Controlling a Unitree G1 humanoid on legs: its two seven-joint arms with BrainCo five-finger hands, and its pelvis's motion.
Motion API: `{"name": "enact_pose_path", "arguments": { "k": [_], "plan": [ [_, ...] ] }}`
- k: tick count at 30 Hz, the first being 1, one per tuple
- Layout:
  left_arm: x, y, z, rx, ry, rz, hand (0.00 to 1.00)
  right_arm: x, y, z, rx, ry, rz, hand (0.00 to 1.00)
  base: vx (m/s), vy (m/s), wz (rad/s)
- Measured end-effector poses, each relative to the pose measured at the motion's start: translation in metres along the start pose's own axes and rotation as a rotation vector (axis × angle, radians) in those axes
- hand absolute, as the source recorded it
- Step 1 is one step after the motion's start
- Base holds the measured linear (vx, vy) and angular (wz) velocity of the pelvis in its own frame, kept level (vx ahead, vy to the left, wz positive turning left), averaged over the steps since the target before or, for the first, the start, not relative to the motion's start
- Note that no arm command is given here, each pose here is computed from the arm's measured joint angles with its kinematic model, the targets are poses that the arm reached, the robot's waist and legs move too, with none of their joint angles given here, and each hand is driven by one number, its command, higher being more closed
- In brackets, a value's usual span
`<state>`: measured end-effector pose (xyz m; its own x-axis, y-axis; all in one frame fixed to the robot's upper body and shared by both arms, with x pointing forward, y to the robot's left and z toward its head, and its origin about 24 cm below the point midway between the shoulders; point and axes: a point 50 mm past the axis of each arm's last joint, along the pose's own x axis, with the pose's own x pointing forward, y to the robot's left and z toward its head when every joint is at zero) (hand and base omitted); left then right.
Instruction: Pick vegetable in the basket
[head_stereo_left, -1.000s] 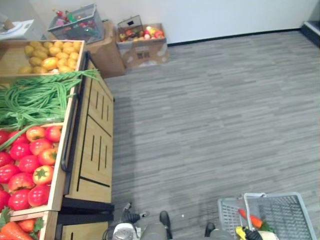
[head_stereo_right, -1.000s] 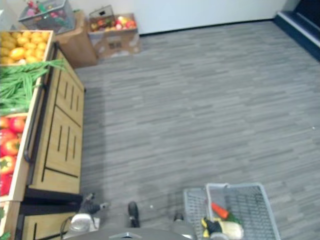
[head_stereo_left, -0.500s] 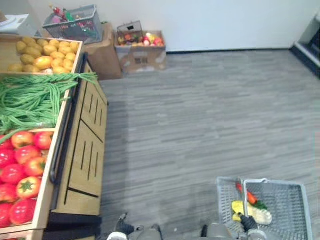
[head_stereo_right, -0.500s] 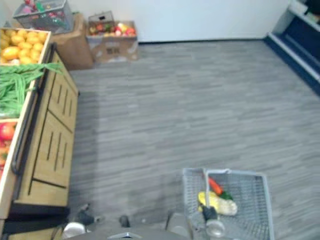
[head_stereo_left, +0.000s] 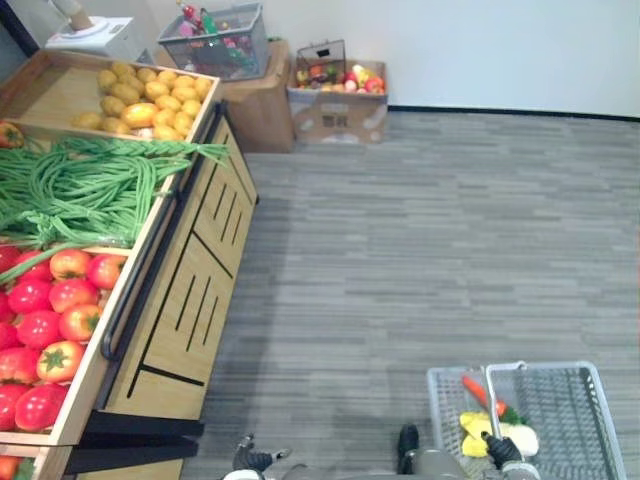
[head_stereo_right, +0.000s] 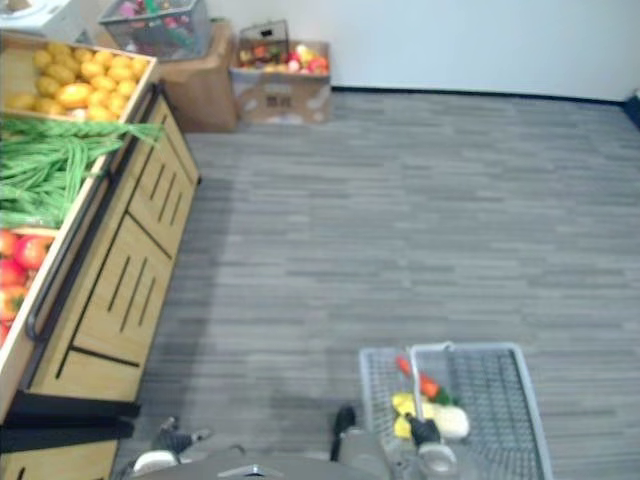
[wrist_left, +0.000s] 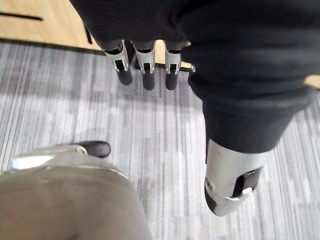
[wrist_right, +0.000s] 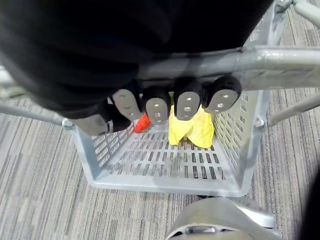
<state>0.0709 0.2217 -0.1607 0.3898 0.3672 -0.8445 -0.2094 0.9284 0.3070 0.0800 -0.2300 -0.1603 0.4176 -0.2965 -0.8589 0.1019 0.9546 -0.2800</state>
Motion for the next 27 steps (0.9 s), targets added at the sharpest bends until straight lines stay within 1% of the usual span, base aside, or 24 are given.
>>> {"name": "enact_pose_path", "arguments": {
  "k": [1, 3, 5, 8, 15, 20, 24, 27],
  "plan": [
    [-0.001, 0.000, -0.003, -0.037, 0.012, 0.004, 0.00, -0.001, 0.000, -0.005, 0.010, 0.016, 0.001, 1.00, 0.05, -0.081, 0.33],
    [-0.004, -0.002, -0.015, -0.182, 0.062, 0.018, 0.00, -0.004, 0.000, -0.017, 0.026, 0.056, 0.003, 1.00, 0.04, -0.039, 0.14],
    [-0.005, -0.001, -0.021, -0.235, 0.094, 0.022, 0.00, -0.005, 0.002, -0.022, 0.028, 0.073, 0.009, 1.00, 0.00, 0.000, 0.00],
    [-0.006, -0.002, -0.025, -0.270, 0.115, 0.024, 0.00, -0.007, 0.003, -0.027, 0.033, 0.090, 0.011, 1.00, 0.00, 0.000, 0.00],
    [-0.006, -0.005, -0.025, -0.254, 0.124, 0.003, 0.00, -0.010, 0.001, -0.036, 0.042, 0.112, 0.005, 1.00, -0.06, 0.036, 0.04],
    [-0.006, -0.006, -0.027, -0.228, 0.131, -0.009, 0.00, -0.011, 0.001, -0.040, 0.082, 0.124, -0.001, 1.00, -0.06, 0.014, -0.07],
    [-0.006, -0.010, -0.025, -0.183, 0.128, -0.031, 0.00, -0.015, -0.001, -0.049, 0.151, 0.150, -0.016, 1.00, 0.01, 0.002, -0.03],
    [-0.006, -0.014, -0.026, -0.161, 0.138, -0.046, 0.00, -0.017, -0.002, -0.055, 0.160, 0.169, -0.024, 1.00, 0.08, 0.023, -0.03]
  ]
}}
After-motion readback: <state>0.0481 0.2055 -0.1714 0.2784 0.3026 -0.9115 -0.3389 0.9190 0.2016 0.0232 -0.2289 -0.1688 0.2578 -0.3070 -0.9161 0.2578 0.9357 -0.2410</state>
